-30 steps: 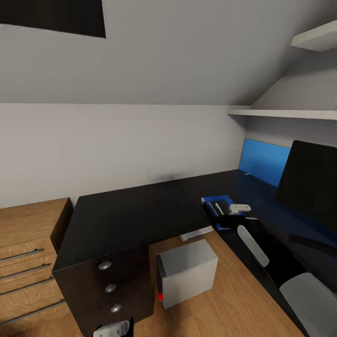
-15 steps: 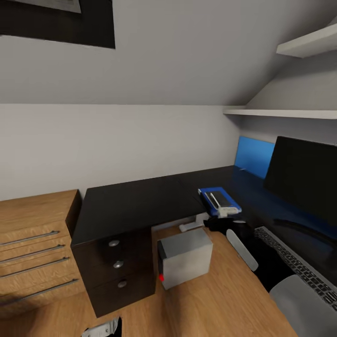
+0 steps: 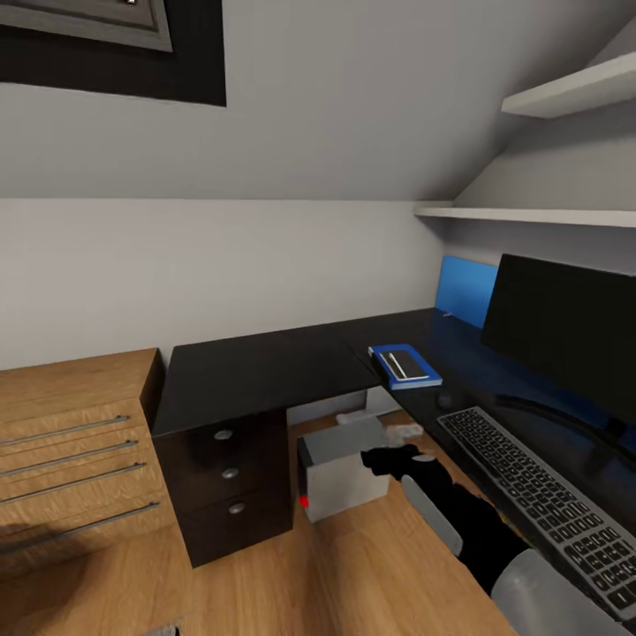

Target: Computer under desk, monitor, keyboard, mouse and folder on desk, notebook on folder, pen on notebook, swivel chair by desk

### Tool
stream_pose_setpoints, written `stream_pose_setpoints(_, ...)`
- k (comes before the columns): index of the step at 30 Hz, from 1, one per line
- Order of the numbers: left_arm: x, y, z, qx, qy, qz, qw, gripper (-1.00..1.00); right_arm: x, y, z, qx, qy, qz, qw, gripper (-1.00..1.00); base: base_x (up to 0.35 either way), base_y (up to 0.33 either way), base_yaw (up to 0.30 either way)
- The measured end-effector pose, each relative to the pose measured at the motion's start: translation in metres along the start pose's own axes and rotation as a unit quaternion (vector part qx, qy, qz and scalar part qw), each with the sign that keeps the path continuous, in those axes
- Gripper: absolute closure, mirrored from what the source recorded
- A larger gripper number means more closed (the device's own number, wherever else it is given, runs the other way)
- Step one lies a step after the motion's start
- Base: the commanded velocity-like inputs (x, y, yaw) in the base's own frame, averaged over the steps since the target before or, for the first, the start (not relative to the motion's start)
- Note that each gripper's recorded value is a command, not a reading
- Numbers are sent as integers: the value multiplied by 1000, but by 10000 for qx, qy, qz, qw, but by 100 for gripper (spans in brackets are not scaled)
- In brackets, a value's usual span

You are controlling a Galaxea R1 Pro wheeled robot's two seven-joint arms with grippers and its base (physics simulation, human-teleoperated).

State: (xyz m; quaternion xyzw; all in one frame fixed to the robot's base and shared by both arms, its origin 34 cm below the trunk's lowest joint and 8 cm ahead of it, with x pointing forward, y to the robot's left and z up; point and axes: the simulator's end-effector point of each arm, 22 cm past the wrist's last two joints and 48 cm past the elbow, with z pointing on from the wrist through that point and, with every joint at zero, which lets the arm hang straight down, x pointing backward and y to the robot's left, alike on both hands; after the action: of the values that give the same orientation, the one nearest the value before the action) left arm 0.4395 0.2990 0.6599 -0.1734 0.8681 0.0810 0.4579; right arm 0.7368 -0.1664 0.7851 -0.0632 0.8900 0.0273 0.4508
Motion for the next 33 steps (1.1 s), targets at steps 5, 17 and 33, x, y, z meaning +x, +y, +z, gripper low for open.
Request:
stream_pose_setpoints(5, 20, 20, 0, -222, 292, 83, 9993, -100, 70, 3, 14, 125, 106, -211, 9996, -100, -6, -1, 0)
stream_pose_setpoints(17, 80, 34, 6, -456, 1148, 398, 9915, -100, 182, -13, 16, 628, 216, -347, 9972, -100, -1, 0, 0)
stream_pose_setpoints(33, 110, 36, 27, -656, 1918, 708, 9767, -100, 212, -36, -13, 510, -17, -408, 9979, -100, 0, 0, 0)
